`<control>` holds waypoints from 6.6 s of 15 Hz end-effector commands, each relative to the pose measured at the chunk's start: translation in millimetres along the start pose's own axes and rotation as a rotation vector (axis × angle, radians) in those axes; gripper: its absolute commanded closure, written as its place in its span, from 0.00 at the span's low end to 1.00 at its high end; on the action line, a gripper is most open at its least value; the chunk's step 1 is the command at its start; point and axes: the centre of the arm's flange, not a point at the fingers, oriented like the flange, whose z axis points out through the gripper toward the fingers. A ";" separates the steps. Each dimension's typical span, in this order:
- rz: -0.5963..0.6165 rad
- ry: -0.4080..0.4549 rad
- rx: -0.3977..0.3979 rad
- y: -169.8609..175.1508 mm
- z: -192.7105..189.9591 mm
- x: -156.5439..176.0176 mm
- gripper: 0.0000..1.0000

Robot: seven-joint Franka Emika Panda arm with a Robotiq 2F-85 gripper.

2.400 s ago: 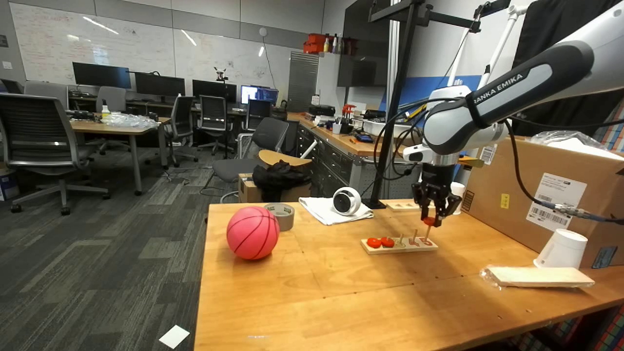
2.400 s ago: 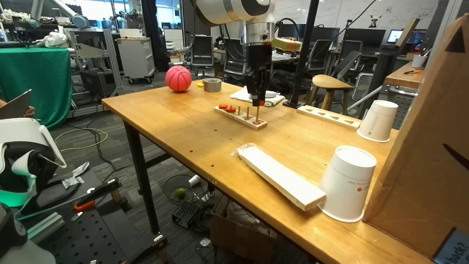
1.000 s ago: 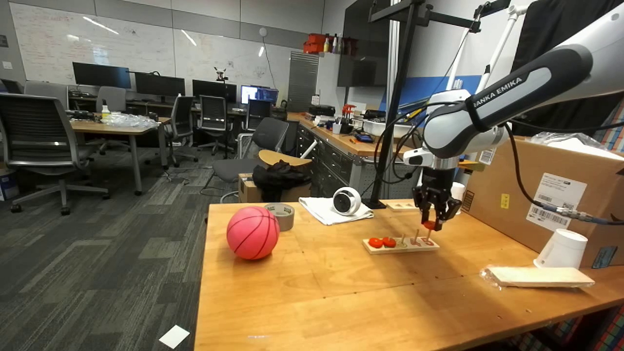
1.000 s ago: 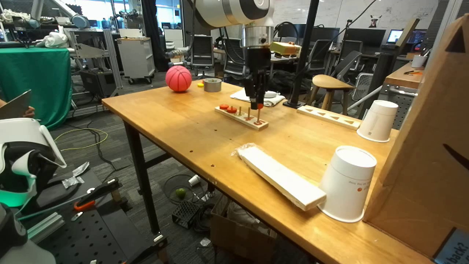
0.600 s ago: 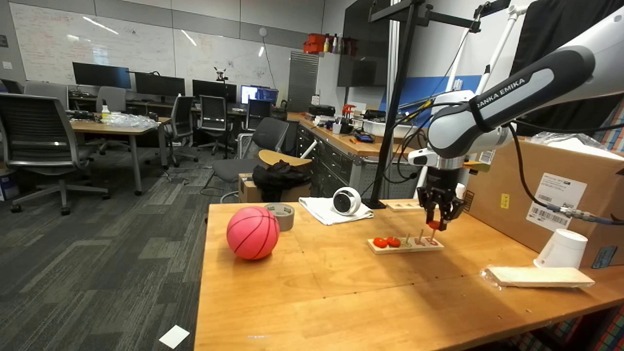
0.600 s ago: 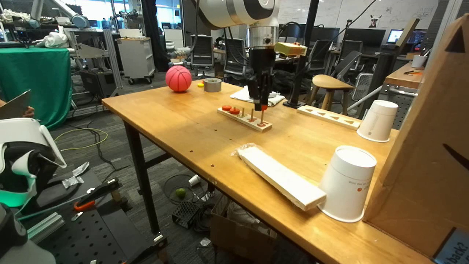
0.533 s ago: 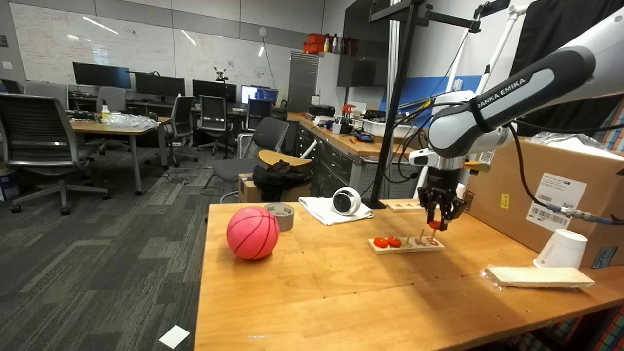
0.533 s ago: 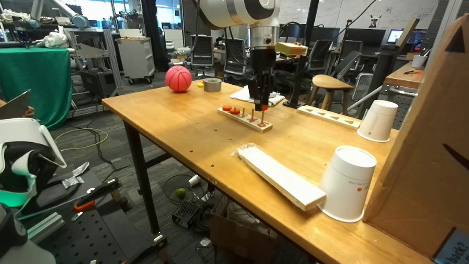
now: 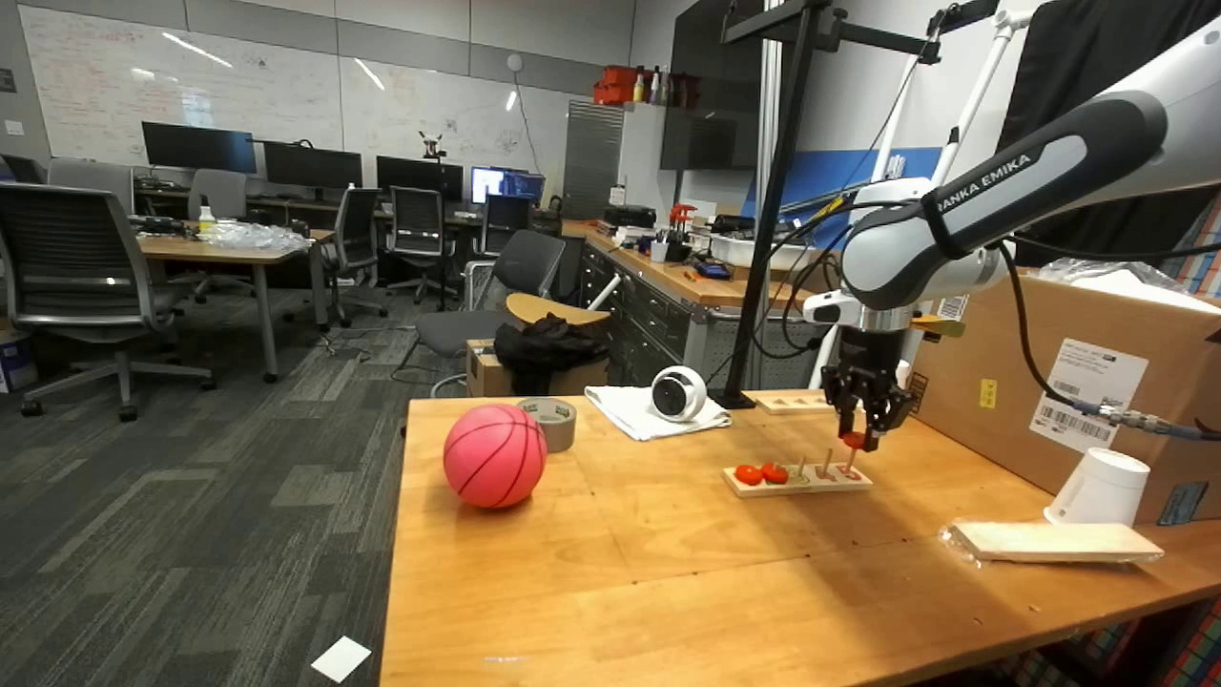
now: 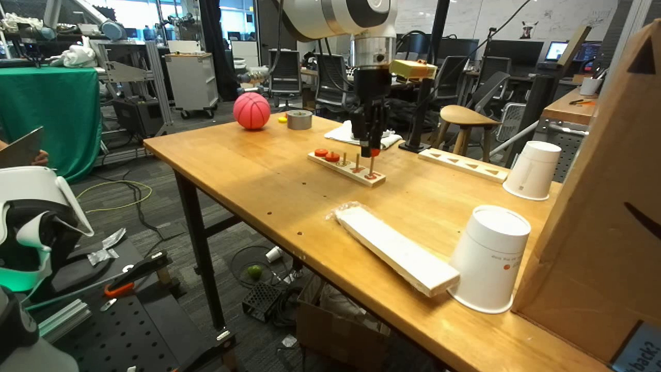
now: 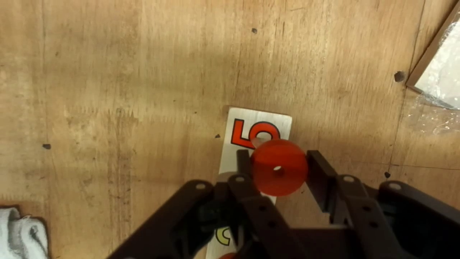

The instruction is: Move the orange discs to the first rod of the wooden rack

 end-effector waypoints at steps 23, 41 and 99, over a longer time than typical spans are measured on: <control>0.052 0.044 -0.037 -1.8 -6.3 1.7 0.83; 0.079 0.033 -0.029 -10.5 -7.2 -14.2 0.83; -0.192 0.019 -0.281 18.6 -86.6 117.9 0.00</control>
